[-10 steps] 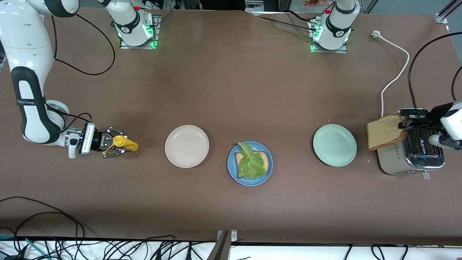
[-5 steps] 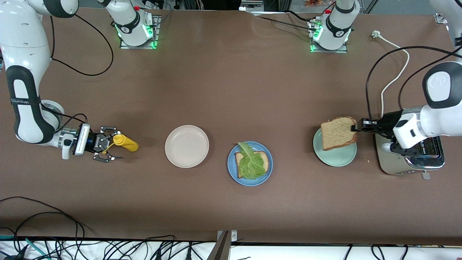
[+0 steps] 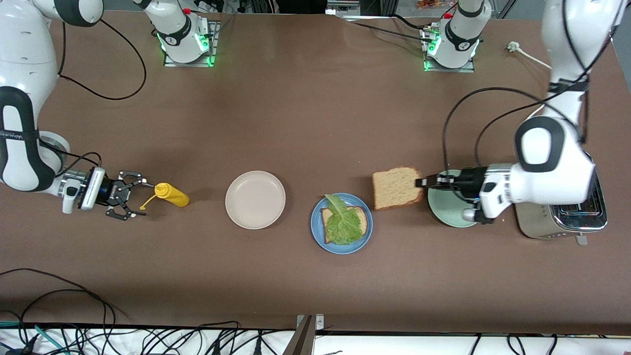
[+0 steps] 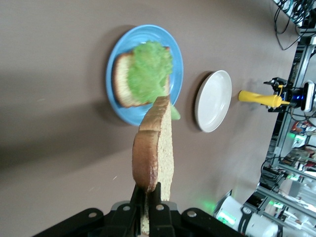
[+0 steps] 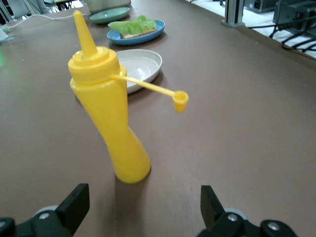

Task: Make sandwich in blue plate with both arms
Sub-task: 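Carry the bread over the blue plate while the right gripper withdraws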

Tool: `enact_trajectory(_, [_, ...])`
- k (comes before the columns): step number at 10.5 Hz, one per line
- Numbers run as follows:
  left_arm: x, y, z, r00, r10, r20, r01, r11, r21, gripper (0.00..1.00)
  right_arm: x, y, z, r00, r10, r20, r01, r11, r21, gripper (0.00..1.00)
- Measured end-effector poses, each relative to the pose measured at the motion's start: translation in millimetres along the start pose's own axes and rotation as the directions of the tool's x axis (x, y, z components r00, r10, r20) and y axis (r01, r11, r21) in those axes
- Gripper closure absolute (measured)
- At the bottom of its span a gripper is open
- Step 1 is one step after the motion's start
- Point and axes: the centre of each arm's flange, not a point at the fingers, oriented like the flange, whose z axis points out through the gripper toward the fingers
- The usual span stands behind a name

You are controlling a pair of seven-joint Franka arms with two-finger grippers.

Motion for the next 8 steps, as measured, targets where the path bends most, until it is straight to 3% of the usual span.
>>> enact_trajectory(2, [9.8,17.2,56.4,1.0,-0.012,-0.019,0.011,0.999,-0.047,0.93,13.3,12.6,-30.0,0.995,0.042,0.093,-0.042,0.999,0.001,0.0])
enact_trajectory(4, [15.4,22.0,102.7,0.997,-0.066,-0.027,0.063,0.99,-0.123,0.93,58.0,22.3,-66.9,0.97,0.126,0.21,-0.125,0.992,-0.018,0.0])
enact_trajectory(6, [23.4,14.1,126.1,0.991,-0.117,-0.062,0.106,0.982,-0.157,0.93,112.4,16.2,-96.5,0.915,0.239,0.324,-0.231,0.971,-0.063,0.0])
enact_trajectory(8, [30.3,20.1,142.0,0.988,-0.117,-0.103,0.101,0.984,-0.149,0.93,185.4,4.2,-105.9,0.836,0.346,0.426,-0.314,0.938,-0.145,0.0])
